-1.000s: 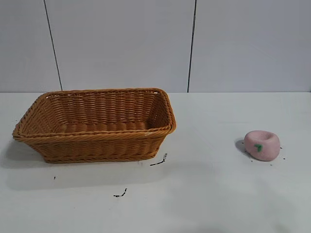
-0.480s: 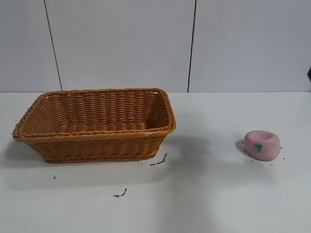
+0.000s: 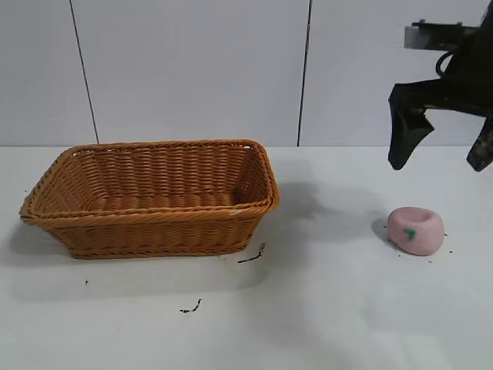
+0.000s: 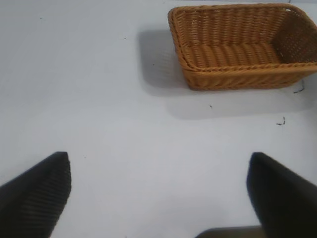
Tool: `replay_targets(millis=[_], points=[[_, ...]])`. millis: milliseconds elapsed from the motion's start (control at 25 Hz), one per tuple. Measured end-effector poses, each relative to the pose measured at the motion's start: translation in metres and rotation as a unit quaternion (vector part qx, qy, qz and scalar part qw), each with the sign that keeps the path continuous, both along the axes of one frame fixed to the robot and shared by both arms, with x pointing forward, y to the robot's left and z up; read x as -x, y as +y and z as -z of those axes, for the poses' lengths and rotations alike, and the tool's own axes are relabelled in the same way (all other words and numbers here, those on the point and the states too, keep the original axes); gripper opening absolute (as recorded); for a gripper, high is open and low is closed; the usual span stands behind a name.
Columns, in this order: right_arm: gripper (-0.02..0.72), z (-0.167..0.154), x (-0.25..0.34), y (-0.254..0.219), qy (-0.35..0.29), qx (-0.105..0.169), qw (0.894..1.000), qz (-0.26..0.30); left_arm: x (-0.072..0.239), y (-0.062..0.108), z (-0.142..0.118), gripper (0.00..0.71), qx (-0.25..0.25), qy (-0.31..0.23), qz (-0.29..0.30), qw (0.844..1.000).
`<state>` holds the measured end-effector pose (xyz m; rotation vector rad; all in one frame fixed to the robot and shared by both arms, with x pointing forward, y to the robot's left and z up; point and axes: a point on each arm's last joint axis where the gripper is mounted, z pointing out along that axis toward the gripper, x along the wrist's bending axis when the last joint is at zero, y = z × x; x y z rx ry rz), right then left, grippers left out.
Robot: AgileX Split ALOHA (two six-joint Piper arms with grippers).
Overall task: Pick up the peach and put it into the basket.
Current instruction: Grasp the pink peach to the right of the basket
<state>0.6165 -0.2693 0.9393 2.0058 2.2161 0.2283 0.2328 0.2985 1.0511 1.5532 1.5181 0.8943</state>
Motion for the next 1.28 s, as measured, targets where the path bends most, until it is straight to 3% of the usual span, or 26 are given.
replay_targets(millis=[360,640,720,920,1000,1080,1280], points=[[0.695,0.042,-0.012,0.001,0.001,0.001,1.0,0.003,0.0,0.0,0.0,0.693,0.0,0.0,0.0,1.0],[0.689,0.051,-0.017,0.001,-0.012,0.0,1.0,0.005,0.0,0.0,0.0,0.693,0.0,0.0,0.0,1.0],[0.608,0.051,-0.017,0.001,-0.013,0.0,1.0,0.005,0.0,0.0,0.0,0.693,0.0,0.0,0.0,1.0],[0.165,0.051,-0.016,0.001,-0.008,0.001,1.0,0.005,0.0,0.0,0.0,0.693,0.0,0.0,0.0,1.0],[0.034,0.049,-0.017,0.001,-0.011,0.001,1.0,0.005,0.0,0.0,0.0,0.693,0.0,0.0,0.0,1.0],[-0.009,0.047,-0.017,0.001,-0.014,0.002,1.0,0.001,0.0,0.0,0.0,0.693,0.0,0.0,0.0,1.0],[-0.009,0.019,-0.022,0.001,-0.006,0.008,1.0,-0.015,0.0,0.0,0.0,0.693,0.0,0.0,0.0,1.0]])
